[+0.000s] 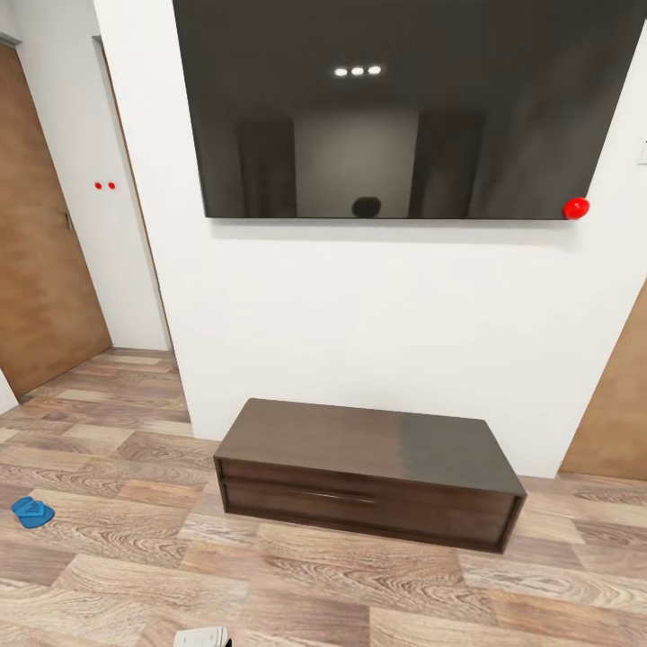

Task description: In the bedroom, move the book from the bed onto either nightstand, and place the two sandals side by side next to the bed.

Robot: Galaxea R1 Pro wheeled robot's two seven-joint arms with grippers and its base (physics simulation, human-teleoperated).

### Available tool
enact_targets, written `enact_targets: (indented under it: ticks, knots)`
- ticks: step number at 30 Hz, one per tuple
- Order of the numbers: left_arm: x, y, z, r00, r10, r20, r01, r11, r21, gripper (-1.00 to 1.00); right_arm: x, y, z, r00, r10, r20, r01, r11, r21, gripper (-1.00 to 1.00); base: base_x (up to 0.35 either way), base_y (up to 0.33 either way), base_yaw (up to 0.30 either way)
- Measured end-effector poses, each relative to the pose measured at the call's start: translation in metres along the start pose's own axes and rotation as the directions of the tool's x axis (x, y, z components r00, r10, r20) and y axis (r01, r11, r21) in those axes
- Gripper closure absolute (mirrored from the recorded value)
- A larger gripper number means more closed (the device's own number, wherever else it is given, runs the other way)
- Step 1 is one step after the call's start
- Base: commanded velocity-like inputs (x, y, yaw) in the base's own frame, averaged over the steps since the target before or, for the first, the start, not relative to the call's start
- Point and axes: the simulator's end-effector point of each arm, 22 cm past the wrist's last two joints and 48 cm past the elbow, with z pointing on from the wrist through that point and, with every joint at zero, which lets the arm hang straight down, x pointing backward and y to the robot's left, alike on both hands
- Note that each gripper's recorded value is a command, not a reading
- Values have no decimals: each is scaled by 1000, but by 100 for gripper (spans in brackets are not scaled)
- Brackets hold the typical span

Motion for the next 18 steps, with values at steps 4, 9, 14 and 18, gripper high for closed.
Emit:
enact_targets:
  ticks: [4,9,14,18]
  knots:
    - [0,0,0,1000,0,0,0,1000,0,-100,0,0,0,1000,0,0,0,1000,-1,-100,0,0,-122]
    - [0,0,0,1000,0,0,0,1000,0,-100,0,0,0,1000,0,0,0,1000,-1,-100,0,0,-219]
    - [0,0,0,1000,0,0,0,1000,0,-100,0,0,0,1000,0,0,0,1000,0,-100,0,0,-254]
    - [0,0,0,1000,0,0,0,1000,0,-100,0,0,0,1000,1,0,-1,1000,0,-100,0,0,-255]
